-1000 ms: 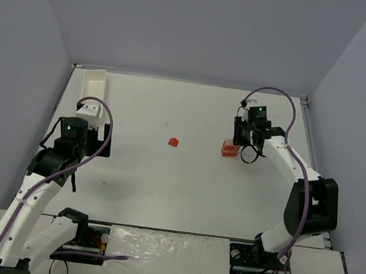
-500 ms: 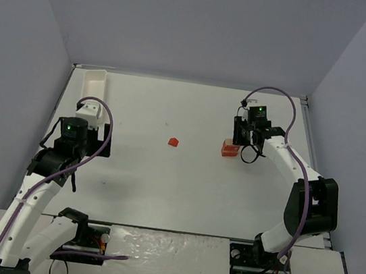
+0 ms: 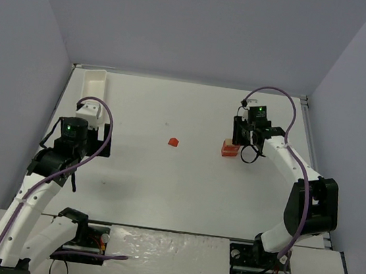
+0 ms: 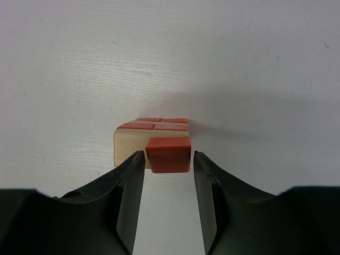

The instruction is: Build the wood block tower

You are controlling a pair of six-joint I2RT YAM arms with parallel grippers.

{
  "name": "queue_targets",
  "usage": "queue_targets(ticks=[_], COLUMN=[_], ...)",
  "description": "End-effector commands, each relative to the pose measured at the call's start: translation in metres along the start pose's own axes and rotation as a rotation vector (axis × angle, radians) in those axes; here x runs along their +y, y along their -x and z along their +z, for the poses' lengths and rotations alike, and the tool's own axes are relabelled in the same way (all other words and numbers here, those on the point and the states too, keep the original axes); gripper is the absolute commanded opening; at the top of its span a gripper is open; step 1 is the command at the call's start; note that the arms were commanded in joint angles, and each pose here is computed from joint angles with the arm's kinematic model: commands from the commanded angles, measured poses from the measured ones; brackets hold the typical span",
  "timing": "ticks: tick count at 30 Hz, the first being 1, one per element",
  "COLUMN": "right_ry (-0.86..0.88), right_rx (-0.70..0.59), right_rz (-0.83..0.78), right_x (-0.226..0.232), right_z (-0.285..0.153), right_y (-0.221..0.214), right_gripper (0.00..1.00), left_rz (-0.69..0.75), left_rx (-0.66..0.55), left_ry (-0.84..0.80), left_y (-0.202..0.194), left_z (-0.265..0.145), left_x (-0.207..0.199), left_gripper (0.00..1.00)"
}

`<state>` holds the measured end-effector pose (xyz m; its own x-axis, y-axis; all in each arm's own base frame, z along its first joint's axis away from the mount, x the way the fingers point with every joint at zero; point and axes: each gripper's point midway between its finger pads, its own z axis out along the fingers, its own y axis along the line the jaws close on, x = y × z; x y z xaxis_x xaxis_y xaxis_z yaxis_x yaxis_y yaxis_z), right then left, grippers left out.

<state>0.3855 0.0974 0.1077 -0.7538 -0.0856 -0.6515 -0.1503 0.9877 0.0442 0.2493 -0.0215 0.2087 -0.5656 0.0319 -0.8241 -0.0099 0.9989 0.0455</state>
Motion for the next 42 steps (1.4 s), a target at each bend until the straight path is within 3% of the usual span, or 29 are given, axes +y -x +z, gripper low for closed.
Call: queue_targets(ticks=[1,5,9,15,20,25,30,42], right_ry=[-0.002,-0.005,-0.031,-0.075,-0.077,-0.067,-0.059,-0.060], right_rx=[-0.156,-0.255,-0.358,-0.472,-0.494,-0.506,-0.475,-0.444], right_rz=[0.016,0.030,0.056,0.131,0.167,0.189,0.196,0.191], right_x=[0.003,0.002,-0.005,-0.017,-0.021,-0.021,-0.021,-0.021], right_z=[-0.028,-0.060,-0.098,-0.143,-0.154,-0.160,-0.151,-0.137], right_y=[0.045,0.069,0.085,0.081,0.062,0.045,0.024,0.010], right_gripper=[0.48,0.61,0.66,0.68,0.68,0.68,0.68,0.68], left_rz=[-0.013,-0.021,-0.059,0.014,0.045,-0.017,-0.098,-0.377], left_rx=[-0.058,-0.037,0.014,0.114,0.187,0.261,0.320,0.330], left_ry=[-0.018,-0.094,-0.243,-0.376,-0.444,-0.392,-0.336,-0.057], left_y=[0.019,0.016,0.018,0.022,0.026,0.027,0.024,0.007], left_z=[0.001,0.006,0.013,0.038,0.073,0.128,0.168,0.217], left_x=[-0.004,-0.019,-0.052,-0.116,-0.184,-0.224,-0.253,-0.253], left_gripper=[0.95,0.95,0.95,0.95,0.94,0.87,0.73,0.73])
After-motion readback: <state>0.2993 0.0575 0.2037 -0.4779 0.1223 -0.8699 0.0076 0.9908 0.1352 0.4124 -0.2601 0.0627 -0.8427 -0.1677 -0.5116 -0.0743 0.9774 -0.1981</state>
